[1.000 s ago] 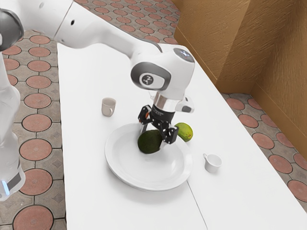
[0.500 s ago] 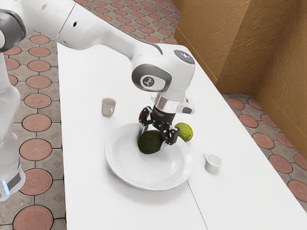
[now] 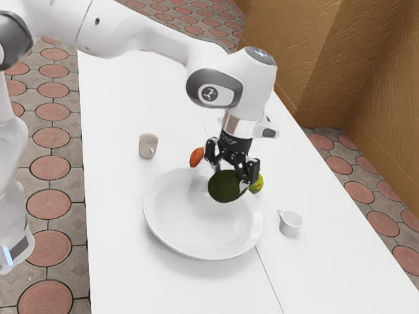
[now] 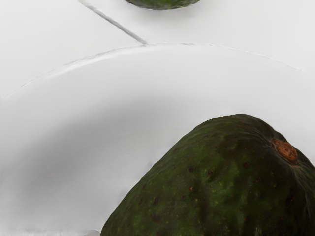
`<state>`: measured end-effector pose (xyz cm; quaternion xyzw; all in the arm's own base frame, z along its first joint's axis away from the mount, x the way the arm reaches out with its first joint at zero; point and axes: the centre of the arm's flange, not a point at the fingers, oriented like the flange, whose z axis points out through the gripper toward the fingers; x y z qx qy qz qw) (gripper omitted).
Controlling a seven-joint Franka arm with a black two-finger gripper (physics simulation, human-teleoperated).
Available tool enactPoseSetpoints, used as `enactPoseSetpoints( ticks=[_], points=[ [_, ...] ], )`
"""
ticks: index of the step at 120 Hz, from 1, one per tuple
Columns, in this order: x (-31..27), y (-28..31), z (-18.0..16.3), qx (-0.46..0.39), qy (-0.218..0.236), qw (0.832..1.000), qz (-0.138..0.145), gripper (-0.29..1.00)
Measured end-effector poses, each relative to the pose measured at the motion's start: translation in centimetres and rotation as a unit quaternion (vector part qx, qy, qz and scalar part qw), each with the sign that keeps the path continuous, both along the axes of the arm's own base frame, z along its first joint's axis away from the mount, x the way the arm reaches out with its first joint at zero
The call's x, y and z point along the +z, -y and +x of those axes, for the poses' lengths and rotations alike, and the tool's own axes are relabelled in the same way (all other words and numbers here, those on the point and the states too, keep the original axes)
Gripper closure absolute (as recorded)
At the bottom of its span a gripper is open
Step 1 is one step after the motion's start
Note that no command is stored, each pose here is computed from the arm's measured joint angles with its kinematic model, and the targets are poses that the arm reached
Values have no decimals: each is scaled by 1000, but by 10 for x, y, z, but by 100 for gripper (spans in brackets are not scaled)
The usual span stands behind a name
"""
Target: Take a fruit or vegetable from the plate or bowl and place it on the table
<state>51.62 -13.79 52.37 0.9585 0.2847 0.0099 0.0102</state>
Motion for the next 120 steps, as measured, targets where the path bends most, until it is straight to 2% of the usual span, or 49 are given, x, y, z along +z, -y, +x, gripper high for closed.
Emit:
enactPoseSetpoints(
  ticks=[19, 31, 47, 55, 64, 73, 85, 106, 120],
  points=[
    [28, 35, -5, -29, 13, 1000, -2, 46],
    [37, 123, -15, -103, 19, 994, -9, 48],
    [37, 250, -35, -201, 23, 979, -25, 48],
    [34, 284, -35, -221, 23, 974, -36, 47],
    [32, 297, -36, -228, 21, 972, -41, 45],
    [33, 309, -44, -242, 26, 969, -37, 29],
    [31, 313, -46, -248, 30, 968, -33, 18],
    [28, 314, -44, -249, 31, 968, -29, 10],
    [27, 312, -44, -252, 35, 967, -14, 8]
  ],
)
